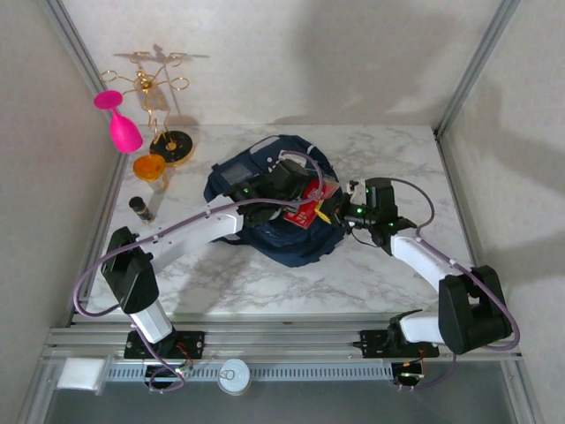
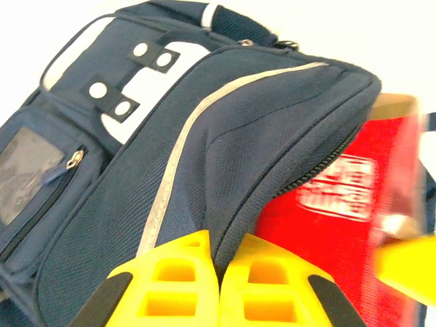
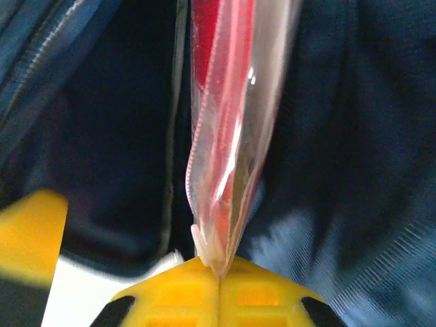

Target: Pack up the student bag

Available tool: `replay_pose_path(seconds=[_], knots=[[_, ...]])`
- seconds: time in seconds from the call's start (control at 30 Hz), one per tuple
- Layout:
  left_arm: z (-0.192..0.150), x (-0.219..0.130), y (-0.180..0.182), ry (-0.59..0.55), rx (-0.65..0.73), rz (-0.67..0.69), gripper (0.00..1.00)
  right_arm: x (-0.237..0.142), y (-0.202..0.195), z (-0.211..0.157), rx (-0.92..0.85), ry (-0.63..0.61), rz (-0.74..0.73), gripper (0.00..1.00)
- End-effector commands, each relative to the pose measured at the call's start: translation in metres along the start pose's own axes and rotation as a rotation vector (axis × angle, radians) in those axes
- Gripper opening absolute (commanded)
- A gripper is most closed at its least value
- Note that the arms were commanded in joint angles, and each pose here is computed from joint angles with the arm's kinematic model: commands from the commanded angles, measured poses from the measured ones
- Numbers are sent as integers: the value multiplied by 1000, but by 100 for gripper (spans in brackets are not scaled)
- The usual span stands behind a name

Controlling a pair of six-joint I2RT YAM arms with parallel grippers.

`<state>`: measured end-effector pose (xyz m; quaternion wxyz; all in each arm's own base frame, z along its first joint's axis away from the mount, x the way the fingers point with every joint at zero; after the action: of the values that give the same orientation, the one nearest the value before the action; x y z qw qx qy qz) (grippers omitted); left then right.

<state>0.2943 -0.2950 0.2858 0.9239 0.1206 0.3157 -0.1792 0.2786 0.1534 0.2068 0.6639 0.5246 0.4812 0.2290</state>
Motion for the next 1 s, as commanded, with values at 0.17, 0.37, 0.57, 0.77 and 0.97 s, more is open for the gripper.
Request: replay_pose_path(seconds=[0.17,0.37,0.57,0.77,0.97], knots=[[39,-14,-22,-150,-194,-56,0,49,28,15,-80,-78,43,0],[38,-12,-14,-159,-209,-33,0,64,28,9,-154,-12,23,11],[34,-8,-9,-148,-214,-32,0,32,32,8,-253,-72,-61,42],[32,-7,-6,-145,-215,-47,0,-16,20,37,-210,-209,-107,43],[29,-7,-9,-134,-215,-83,0,-19,21,69,-231,-225,-153,17]])
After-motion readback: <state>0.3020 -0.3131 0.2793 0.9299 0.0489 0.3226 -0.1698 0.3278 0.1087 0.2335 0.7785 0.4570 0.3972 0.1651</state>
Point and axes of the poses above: each hand's point on the last joint's axis, 136 mm out from that joint toward the fingers, its own x axis out along the fingers, its own y axis along the line the jaws close on, z = x × y, the point moved 9 cm from there along -x, back along the fingers, and after that the axes turned 8 degrees about x, right-handed, at the moved point
